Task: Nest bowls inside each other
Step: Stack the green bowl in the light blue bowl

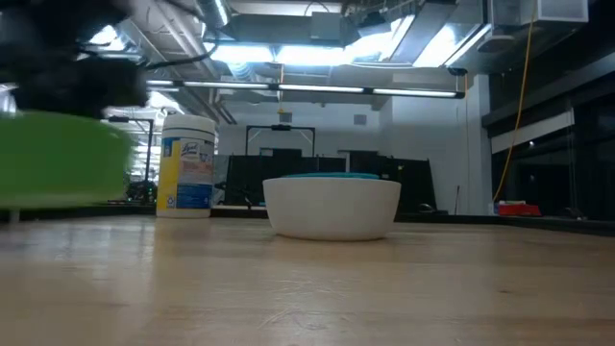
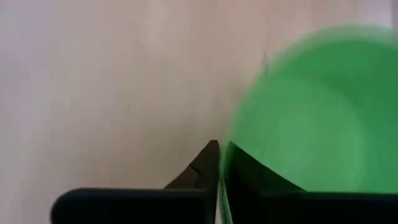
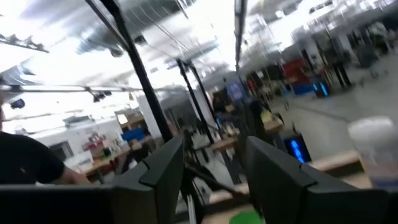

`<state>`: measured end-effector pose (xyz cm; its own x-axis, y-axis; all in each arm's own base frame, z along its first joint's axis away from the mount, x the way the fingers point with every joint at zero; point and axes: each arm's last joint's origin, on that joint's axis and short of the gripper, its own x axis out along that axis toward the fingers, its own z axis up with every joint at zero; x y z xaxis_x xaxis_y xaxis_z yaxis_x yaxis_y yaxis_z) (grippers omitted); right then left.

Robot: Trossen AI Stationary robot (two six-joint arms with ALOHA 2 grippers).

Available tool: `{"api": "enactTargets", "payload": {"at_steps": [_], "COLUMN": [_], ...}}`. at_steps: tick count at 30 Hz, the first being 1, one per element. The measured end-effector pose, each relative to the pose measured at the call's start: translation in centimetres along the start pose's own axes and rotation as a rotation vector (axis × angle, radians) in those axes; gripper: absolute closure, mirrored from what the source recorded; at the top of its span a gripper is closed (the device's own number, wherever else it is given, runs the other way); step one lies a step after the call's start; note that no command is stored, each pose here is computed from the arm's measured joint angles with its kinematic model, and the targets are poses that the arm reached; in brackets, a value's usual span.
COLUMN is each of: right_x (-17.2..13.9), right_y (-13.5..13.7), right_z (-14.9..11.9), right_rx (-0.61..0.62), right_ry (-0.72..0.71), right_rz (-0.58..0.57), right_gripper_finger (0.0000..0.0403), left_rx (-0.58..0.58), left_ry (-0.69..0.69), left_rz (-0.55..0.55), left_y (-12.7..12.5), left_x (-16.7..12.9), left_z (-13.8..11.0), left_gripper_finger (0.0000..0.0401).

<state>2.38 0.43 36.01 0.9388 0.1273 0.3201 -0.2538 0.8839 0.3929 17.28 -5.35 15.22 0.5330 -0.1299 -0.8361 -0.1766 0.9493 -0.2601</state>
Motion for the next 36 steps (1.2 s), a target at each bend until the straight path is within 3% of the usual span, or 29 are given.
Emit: {"api": "enactTargets", "payload": {"at_steps": [8,15,18,21,26,36], "right_x": [-2.6,-3.0,-2.2,-1.4,-0.3,0.0], "right_y": [0.2,0.1,-1.4,-1.8,-3.1,-3.6], "right_z": [-1.2,-2.0,-4.0,-4.7,-6.7,-7.9], "right_rx": [-0.005,-0.157,-0.116,-0.097,-0.064,-0.062], "right_ry": [0.061,0.072,0.149,0.117,0.106,0.162], "right_rz": [-0.028,0.022,0.001,0.096,0.224,0.295], "right_gripper_finger": [0.0229,0.0267,0.0287,0.0303,0.0318,0.0300], "left_rx": [0.008,0.108,0.173,0.196,0.208,0.261], "left_ry": [-0.206,-0.179,-0.185,-0.213,-0.275,-0.216], "left_rz": [0.150,0.210,0.206,0.216,0.221,0.124], "left_y": [1.8,4.5,4.7,5.0,4.9,4.0], "left_x": [-1.8,-0.9,-0.9,-1.6,-3.0,0.3], "left_z": [6.9,12.6,14.9,16.7,18.5,20.6], "left_gripper_finger": [0.0397,0.0398,0.0398,0.0398,0.0398,0.0398]}}
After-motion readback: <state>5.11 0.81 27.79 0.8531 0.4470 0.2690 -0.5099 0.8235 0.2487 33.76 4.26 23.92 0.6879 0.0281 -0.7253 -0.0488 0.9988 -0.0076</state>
